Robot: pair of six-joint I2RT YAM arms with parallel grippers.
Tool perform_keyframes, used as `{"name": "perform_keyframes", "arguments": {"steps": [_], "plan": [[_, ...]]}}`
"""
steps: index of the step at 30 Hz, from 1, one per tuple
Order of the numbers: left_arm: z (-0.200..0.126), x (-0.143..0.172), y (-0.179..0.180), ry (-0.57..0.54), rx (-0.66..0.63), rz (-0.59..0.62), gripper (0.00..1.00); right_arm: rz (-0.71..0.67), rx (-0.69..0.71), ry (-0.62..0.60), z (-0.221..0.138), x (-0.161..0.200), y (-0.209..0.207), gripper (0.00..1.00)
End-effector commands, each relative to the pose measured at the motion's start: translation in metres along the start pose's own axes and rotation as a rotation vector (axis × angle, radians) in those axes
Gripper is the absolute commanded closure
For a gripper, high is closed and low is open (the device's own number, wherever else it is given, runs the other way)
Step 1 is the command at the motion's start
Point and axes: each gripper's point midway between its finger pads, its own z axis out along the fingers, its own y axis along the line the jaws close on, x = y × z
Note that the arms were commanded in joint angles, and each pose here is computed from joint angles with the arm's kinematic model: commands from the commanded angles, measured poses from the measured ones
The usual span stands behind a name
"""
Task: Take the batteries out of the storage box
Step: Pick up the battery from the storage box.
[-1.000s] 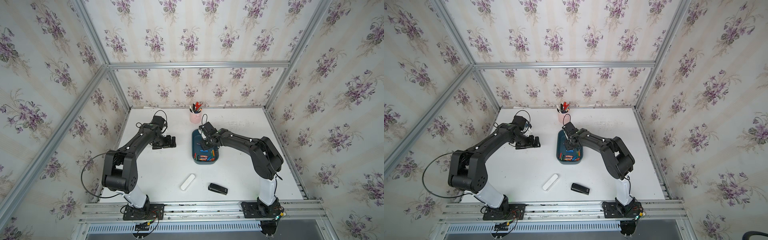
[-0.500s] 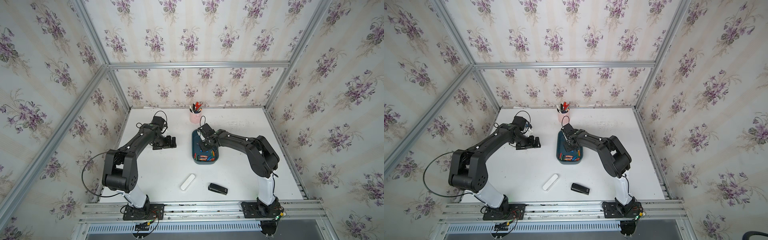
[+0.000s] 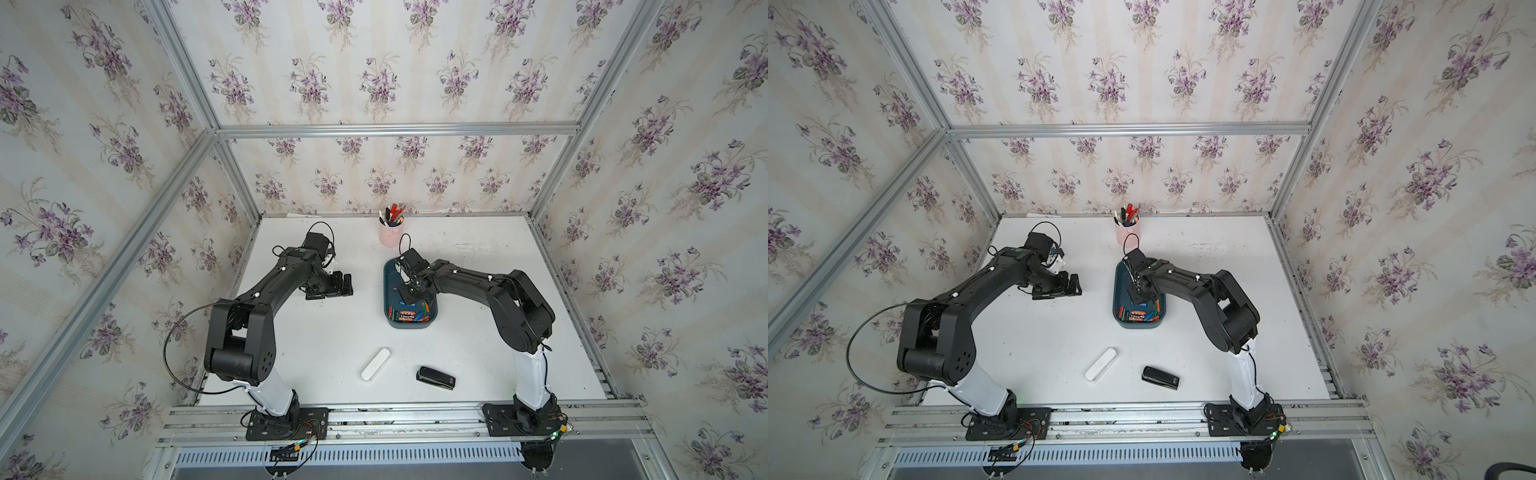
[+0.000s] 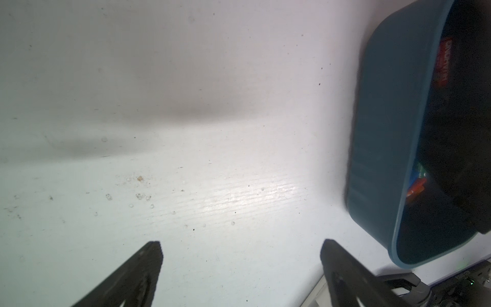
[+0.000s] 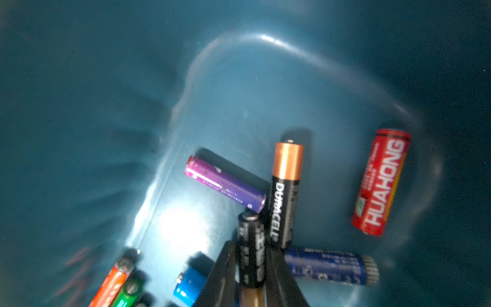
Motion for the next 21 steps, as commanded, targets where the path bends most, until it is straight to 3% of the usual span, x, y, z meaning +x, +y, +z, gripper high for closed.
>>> {"name": "perform_keyframes", "arguments": {"steps": [1, 13, 21], "plan": [[-0.003, 0.000, -0.003, 0.000, 0.012, 0.016, 0.03, -0.009, 0.003, 0.010, 0.002, 0.002, 0.000, 0.77], [-0.016, -0.006, -0.003, -0.016, -0.049, 0.056, 0.05, 0.027, -0.011, -0.048, -0.022, -0.018, 0.003, 0.84], [-0.022, -0.013, -0.016, -0.025, -0.070, 0.098, 0.05, 0.124, 0.004, -0.109, -0.062, -0.034, -0.012, 0.84]]}}
